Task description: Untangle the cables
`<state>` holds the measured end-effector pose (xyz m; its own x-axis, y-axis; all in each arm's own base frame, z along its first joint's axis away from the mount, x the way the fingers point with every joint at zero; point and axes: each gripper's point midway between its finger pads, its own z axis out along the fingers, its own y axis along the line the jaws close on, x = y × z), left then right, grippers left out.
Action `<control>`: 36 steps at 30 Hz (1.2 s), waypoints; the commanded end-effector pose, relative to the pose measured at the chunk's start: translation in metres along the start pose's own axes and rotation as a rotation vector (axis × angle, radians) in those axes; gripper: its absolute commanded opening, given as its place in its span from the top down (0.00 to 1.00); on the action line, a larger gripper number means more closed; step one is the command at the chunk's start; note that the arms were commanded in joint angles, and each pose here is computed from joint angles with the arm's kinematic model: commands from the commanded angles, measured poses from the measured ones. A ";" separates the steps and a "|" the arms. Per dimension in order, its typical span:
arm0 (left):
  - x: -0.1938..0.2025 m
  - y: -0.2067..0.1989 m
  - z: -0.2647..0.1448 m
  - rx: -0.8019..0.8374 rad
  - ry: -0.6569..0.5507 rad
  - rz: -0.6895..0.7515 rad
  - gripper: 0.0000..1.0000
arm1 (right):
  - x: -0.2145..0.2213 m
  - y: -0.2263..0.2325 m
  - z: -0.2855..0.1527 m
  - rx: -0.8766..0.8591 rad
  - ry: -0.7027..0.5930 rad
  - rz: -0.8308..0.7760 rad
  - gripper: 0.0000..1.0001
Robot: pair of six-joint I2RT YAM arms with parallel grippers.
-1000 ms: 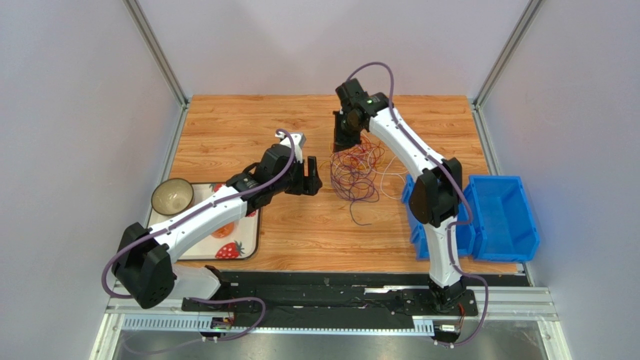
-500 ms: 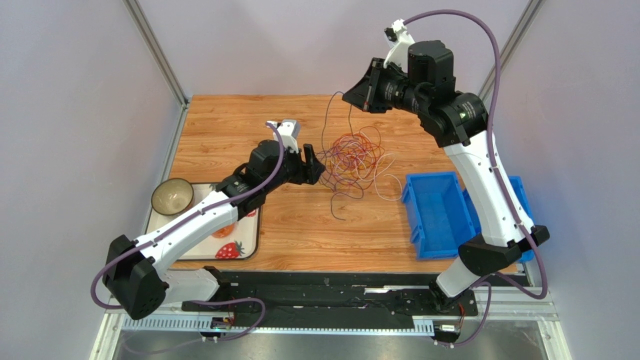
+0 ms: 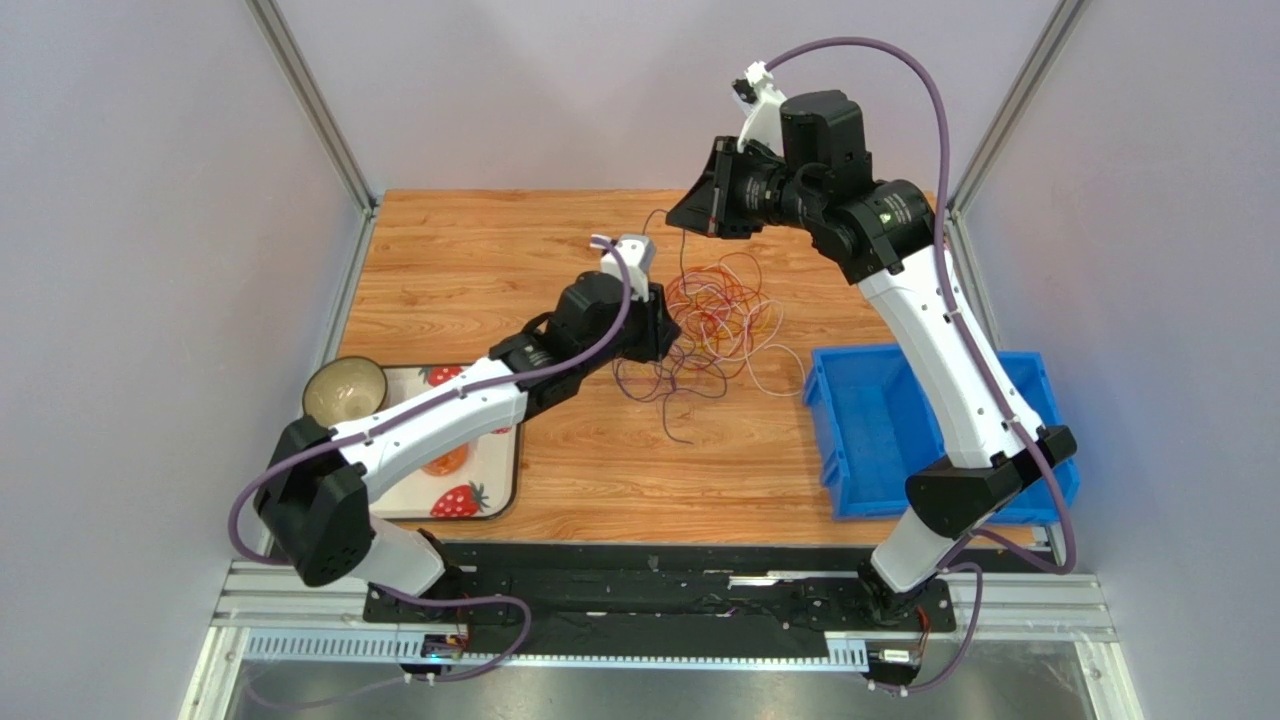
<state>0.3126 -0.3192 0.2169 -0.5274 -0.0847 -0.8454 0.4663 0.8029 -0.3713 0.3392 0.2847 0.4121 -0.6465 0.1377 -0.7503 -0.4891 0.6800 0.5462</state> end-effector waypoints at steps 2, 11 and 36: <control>-0.033 0.000 0.010 -0.115 -0.045 0.057 0.97 | -0.018 0.024 -0.034 -0.058 -0.075 -0.076 1.00; -0.138 0.025 -0.076 -0.390 -0.198 0.231 1.00 | -0.051 -0.060 -0.071 0.274 -0.233 0.018 1.00; -0.368 -0.123 -0.269 0.049 -1.004 0.679 1.00 | -0.097 -0.062 -0.108 0.294 -0.381 -0.070 1.00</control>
<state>0.3001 -0.2751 0.5501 0.2576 0.0661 -0.9640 0.5874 0.7814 0.2106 0.3674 0.1844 0.4474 -0.4944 0.3205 -0.8080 -0.3204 0.7970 0.5121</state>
